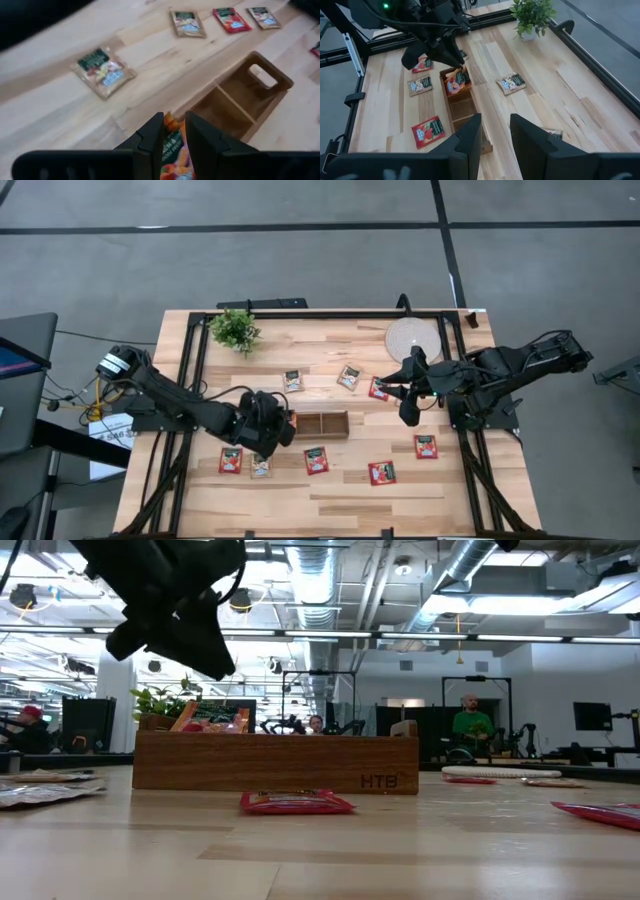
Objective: Pick & Place Tea
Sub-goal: Put the orange tea bag into the left section of the wooden organizer
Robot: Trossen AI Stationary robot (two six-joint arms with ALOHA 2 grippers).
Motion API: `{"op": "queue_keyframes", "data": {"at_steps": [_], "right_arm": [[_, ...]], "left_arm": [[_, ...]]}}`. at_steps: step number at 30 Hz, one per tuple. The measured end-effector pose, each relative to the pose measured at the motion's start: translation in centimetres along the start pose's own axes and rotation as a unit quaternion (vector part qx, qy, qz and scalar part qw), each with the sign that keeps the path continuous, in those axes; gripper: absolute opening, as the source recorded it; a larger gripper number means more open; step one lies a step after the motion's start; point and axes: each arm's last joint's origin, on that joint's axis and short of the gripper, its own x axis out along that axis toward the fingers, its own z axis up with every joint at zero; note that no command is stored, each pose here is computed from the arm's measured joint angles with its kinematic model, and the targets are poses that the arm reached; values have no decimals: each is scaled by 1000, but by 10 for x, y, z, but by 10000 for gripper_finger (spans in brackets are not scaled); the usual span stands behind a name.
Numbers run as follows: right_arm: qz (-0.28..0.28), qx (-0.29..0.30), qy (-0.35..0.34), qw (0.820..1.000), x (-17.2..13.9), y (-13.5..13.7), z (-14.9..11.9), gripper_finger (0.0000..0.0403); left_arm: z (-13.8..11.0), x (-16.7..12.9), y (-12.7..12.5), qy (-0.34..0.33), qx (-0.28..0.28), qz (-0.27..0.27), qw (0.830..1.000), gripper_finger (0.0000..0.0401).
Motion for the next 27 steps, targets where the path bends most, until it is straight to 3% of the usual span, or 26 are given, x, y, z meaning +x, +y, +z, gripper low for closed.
{"op": "queue_keyframes", "data": {"at_steps": [14, 27], "right_arm": [[0, 1, 0, 1000, 0, 0, 0, 97], [0, -8, 0, 1000, 0, 0, 0, 97]], "left_arm": [[12, 13, 0, 9, -47, -5, 999, 71], [-2, 27, -1, 56, -71, 9, 996, 71]]}}
